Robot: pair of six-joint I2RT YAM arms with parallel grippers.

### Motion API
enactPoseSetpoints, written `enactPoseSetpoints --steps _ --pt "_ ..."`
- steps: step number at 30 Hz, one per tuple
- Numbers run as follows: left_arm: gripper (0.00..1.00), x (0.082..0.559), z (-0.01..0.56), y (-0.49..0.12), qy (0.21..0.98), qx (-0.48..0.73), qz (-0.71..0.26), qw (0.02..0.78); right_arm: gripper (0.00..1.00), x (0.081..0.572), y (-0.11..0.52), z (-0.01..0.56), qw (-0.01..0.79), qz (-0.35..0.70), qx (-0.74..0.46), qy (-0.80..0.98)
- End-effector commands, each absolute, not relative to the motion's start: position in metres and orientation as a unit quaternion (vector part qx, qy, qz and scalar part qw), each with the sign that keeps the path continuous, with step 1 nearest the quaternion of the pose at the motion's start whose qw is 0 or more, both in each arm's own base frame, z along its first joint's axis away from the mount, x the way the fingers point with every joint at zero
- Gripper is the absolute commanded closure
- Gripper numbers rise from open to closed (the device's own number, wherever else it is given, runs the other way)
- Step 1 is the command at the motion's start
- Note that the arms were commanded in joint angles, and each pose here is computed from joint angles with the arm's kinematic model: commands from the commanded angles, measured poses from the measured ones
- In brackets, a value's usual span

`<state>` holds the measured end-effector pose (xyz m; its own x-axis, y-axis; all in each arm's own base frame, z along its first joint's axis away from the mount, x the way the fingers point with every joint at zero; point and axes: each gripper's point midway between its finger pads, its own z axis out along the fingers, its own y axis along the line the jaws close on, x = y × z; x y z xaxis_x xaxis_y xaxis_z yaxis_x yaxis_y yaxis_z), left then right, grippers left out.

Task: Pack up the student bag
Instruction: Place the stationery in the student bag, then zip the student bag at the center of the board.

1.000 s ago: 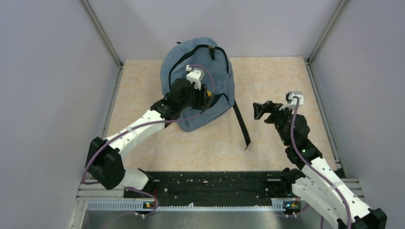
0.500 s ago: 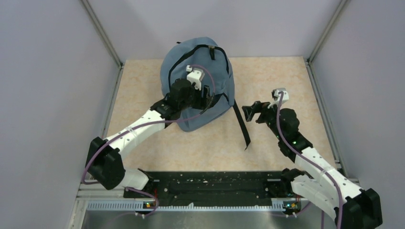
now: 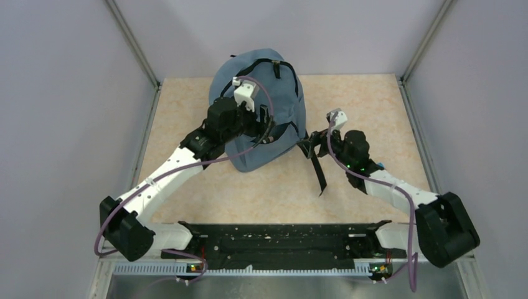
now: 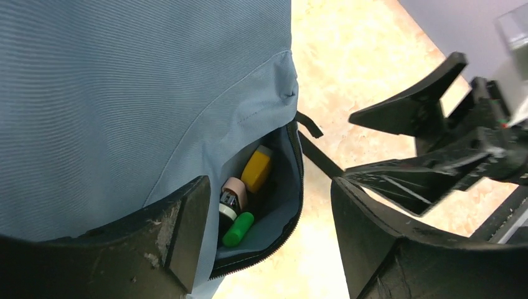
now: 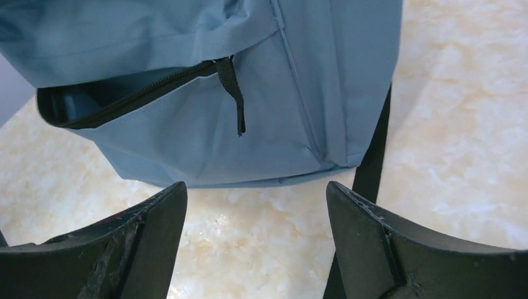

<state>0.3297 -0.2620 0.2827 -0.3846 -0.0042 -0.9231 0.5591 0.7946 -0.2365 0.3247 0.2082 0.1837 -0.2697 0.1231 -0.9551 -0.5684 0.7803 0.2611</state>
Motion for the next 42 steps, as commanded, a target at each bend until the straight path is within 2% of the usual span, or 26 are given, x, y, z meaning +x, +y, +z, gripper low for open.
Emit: enactPoseSetpoints --steps 1,6,11,17,19,23,24,26,31,33,42 --pt "0.24 0.331 0.3 -0.239 0.793 0.149 -0.226 0.546 0.2 0.344 0.231 0.219 0.623 0.324 -0.196 0.685" --pt "0.24 0.327 0.319 -0.195 0.79 0.095 -0.157 0.585 0.21 0.352 0.242 0.218 0.621 0.327 -0.223 0.676" --pt "0.22 0.32 0.328 -0.166 0.795 0.058 -0.113 0.593 0.22 0.362 0.252 0.213 0.615 0.316 -0.248 0.678" --pt "0.19 0.324 0.309 -0.127 0.814 -0.006 -0.019 0.581 0.36 0.374 0.265 0.209 0.609 0.296 -0.269 0.685" --pt "0.18 0.327 0.303 -0.125 0.816 -0.017 -0.011 0.577 0.45 0.376 0.269 0.206 0.605 0.289 -0.275 0.689" --pt "0.15 0.339 0.293 -0.13 0.813 -0.017 -0.03 0.582 0.93 0.376 0.276 0.204 0.599 0.286 -0.285 0.692" --pt "0.16 0.345 0.29 -0.133 0.808 -0.014 -0.046 0.587 0.99 0.373 0.279 0.204 0.596 0.288 -0.289 0.692" --pt "0.27 0.352 0.288 -0.139 0.796 -0.003 -0.077 0.601 1.0 0.364 0.287 0.2 0.586 0.296 -0.302 0.692" --pt "0.84 0.358 0.287 -0.149 0.775 0.022 -0.114 0.622 1.0 0.333 0.316 0.192 0.566 0.316 -0.331 0.686" --pt "1.0 0.356 0.287 -0.151 0.773 0.03 -0.118 0.623 1.0 0.319 0.329 0.192 0.562 0.327 -0.339 0.68" --pt "1.0 0.342 0.285 -0.159 0.764 0.025 -0.166 0.624 1.0 0.289 0.372 0.215 0.561 0.378 -0.351 0.648"
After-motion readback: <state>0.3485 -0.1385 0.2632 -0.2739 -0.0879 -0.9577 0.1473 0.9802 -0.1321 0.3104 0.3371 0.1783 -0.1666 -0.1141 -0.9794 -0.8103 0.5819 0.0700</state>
